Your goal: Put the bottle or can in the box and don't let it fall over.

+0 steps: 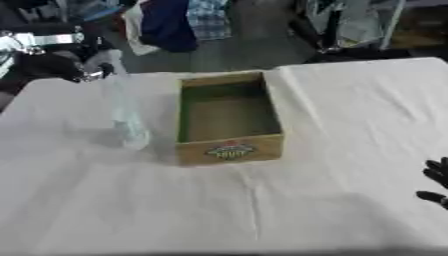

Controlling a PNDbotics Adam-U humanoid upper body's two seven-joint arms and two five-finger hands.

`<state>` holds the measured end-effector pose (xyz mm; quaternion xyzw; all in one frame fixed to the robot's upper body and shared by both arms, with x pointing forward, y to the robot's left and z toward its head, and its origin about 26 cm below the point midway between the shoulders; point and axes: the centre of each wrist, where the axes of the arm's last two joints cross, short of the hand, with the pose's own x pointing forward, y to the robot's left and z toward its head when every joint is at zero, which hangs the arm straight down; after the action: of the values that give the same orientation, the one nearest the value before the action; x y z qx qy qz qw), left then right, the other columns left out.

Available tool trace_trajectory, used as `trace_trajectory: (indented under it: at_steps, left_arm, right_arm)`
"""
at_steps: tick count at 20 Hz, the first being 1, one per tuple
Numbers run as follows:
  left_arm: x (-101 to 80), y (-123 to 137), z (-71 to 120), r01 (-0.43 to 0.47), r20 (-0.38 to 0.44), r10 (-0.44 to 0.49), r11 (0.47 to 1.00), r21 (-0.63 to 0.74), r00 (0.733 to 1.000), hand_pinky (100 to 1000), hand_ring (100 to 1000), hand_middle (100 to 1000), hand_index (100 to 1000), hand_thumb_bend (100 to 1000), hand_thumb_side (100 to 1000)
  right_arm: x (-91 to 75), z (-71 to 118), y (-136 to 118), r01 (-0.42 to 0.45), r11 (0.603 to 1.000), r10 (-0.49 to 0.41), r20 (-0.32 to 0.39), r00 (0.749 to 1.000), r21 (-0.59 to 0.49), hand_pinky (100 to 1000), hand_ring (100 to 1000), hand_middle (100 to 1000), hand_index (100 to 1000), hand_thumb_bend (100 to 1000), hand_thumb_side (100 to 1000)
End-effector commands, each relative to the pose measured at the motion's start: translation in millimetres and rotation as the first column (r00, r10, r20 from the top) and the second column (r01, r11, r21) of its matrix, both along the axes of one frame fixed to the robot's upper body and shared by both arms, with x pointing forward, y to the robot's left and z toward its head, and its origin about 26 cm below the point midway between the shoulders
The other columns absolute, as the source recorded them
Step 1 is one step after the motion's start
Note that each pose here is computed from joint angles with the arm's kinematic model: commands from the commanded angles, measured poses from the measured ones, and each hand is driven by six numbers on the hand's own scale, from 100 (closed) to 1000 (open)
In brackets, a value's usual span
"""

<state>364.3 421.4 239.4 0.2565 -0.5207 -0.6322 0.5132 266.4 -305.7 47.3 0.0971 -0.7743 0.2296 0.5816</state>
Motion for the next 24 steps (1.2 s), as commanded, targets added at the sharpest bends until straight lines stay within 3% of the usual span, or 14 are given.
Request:
trace_trajectory:
  at_steps: [1, 8, 14, 24]
  left_arm:
    - [-2.3, 2.6, 13.7, -0.003, 0.026, 0.002, 1.0, 0.026, 1.0, 792, 712, 699, 866, 116, 642]
    - [-1.3, 0.6, 12.9, 0.001, 0.049, -0.002, 1.0, 0.019, 0.999, 747, 649, 622, 814, 100, 555]
    - [-0.4, -1.2, 12.9, 0.006, 0.068, -0.007, 1.0, 0.023, 0.998, 690, 575, 548, 755, 100, 411]
    - [-0.5, -1.2, 14.8, 0.0, 0.117, -0.001, 1.0, 0.012, 0.993, 619, 495, 462, 679, 100, 339]
  right_arm:
    - [2.1, 6.2, -0.5, -0.006, 1.0, 0.007, 0.022, 1.0, -0.014, 815, 1000, 949, 1000, 100, 695]
    - [2.4, 6.5, -0.3, -0.008, 1.0, 0.008, 0.023, 1.0, -0.014, 815, 1000, 948, 1000, 100, 696]
    - [2.5, 6.4, -0.1, -0.008, 1.0, 0.009, 0.022, 1.0, -0.014, 815, 1000, 948, 1000, 100, 700]
    - [2.6, 5.8, 0.0, -0.009, 1.0, 0.009, 0.019, 1.0, -0.014, 816, 1000, 947, 1000, 100, 704]
